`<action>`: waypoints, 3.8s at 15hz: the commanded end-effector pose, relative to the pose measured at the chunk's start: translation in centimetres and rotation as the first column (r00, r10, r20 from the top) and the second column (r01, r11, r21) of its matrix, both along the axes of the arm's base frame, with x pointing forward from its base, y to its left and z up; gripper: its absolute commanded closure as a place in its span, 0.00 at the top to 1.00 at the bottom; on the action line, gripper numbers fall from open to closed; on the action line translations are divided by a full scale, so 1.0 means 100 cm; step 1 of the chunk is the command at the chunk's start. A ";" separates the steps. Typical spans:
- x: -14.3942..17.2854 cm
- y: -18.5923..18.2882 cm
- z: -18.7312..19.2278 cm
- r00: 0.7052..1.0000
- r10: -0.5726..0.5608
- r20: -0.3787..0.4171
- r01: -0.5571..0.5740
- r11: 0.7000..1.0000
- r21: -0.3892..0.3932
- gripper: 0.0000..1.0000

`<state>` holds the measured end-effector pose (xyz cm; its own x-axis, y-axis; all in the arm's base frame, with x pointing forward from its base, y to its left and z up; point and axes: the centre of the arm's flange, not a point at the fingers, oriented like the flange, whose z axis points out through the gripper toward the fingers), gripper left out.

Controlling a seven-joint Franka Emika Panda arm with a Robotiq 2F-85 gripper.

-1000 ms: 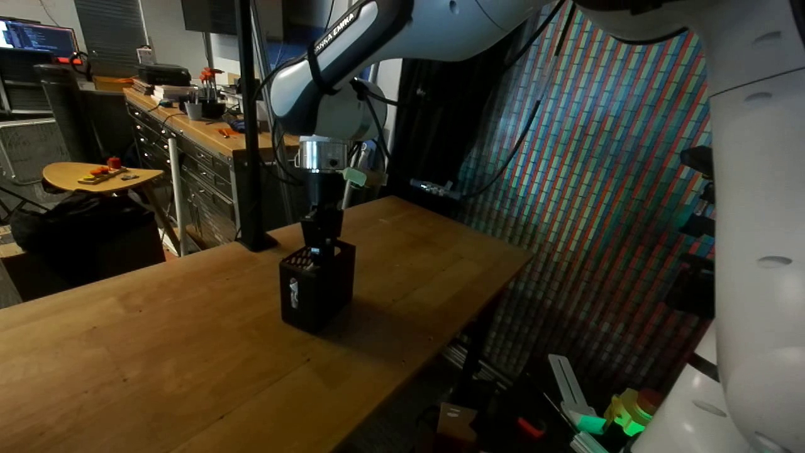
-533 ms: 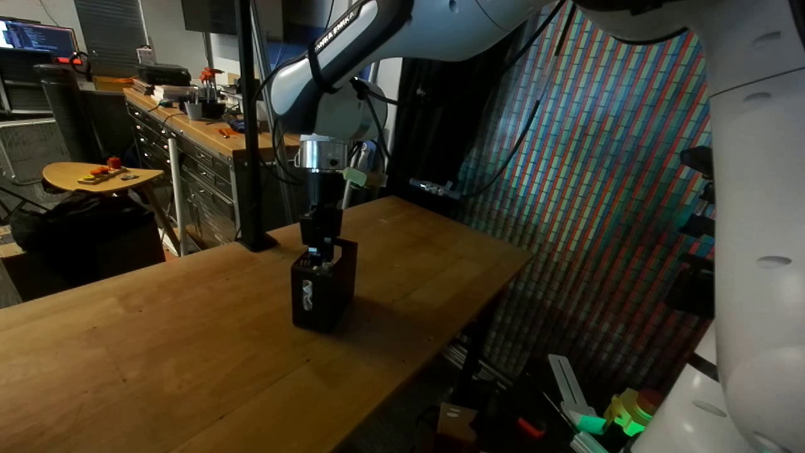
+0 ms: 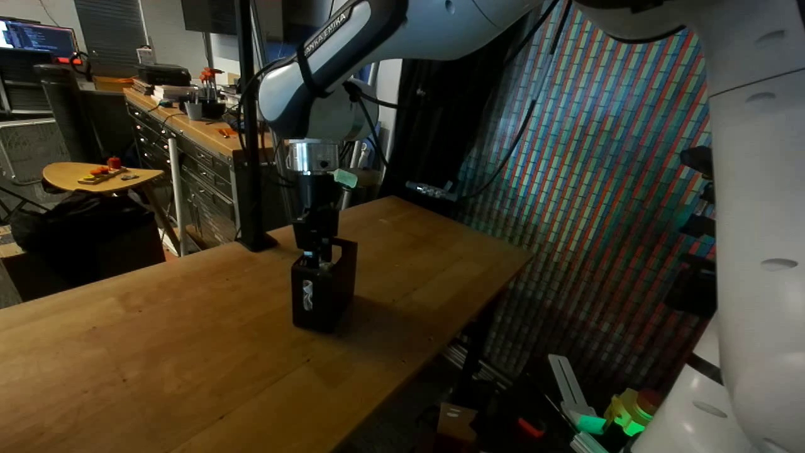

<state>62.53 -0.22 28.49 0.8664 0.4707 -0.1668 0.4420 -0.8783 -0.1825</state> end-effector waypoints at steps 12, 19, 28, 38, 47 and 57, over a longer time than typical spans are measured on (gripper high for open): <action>-0.023 0.026 -0.014 0.998 -0.061 0.020 0.061 0.998 -0.029 0.58; -0.039 0.013 -0.031 0.995 -0.092 0.029 0.092 0.996 0.000 0.60; -0.057 -0.003 -0.042 0.986 -0.165 0.026 0.163 0.985 0.062 0.15; -0.061 -0.004 -0.037 0.987 -0.159 0.018 0.158 0.986 0.045 0.10; -0.057 -0.016 0.012 0.990 -0.126 0.065 0.128 0.991 -0.030 0.10; -0.060 -0.018 0.051 0.992 -0.096 0.079 0.103 0.991 -0.087 0.10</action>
<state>57.00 -2.24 31.39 0.9210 0.3678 -0.1284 0.3573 -0.9289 -0.0976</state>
